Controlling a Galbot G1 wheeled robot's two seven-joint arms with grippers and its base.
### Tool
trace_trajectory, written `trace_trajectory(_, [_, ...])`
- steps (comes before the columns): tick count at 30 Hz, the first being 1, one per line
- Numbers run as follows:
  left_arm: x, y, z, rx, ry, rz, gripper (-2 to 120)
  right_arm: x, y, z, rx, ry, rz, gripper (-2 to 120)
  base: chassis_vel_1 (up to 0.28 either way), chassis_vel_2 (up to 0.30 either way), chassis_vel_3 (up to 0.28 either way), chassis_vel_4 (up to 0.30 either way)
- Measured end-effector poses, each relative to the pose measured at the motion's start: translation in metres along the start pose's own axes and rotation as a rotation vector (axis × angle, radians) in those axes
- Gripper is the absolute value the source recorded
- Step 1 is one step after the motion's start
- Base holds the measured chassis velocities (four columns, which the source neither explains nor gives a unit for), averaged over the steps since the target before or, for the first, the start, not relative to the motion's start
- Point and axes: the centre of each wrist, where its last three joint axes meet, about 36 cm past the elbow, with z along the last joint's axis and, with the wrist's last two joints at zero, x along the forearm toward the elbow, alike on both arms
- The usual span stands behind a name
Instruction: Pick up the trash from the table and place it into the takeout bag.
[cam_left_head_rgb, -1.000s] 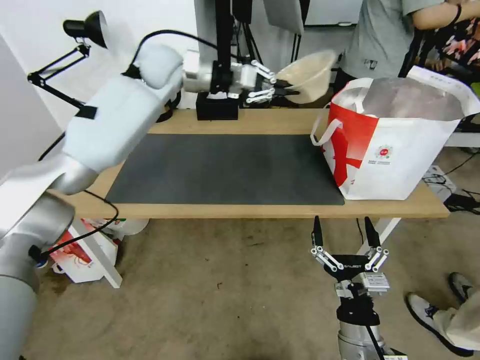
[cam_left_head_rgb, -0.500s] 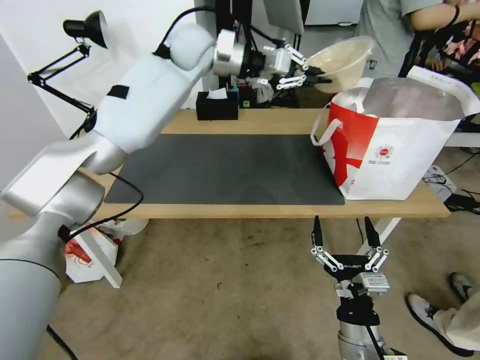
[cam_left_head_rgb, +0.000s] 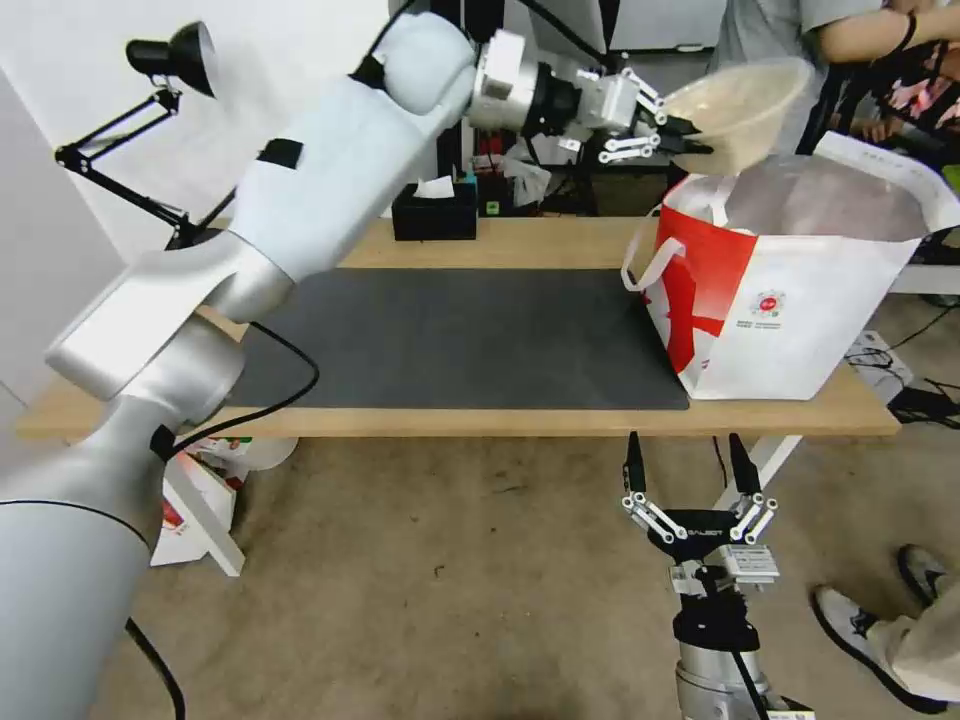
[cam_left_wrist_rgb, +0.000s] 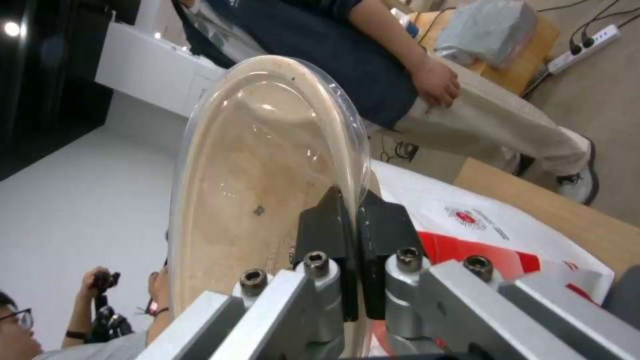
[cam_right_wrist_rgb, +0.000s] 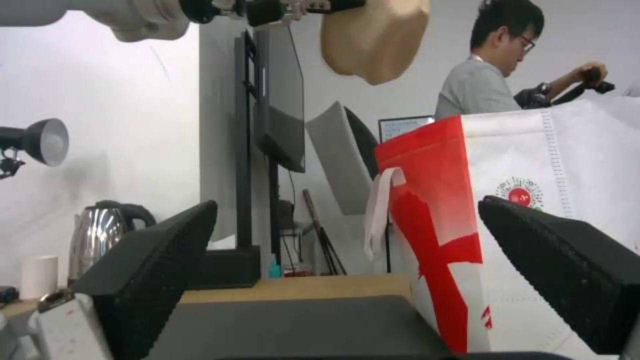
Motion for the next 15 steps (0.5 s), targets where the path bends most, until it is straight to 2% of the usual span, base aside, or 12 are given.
trace_trajectory(4, [-0.010,0.000,0.002,-0.002,-0.006,0.006,0,0.000,0.000,0.000,0.000,0.000,0.000,100,0.000,0.000,0.000,0.000])
trace_trajectory(15, [-0.064,0.004,0.009,-0.004,-0.040,0.035,0,0.000,0.000,0.000,0.000,0.000,0.000,100,0.000,0.000,0.000,0.000])
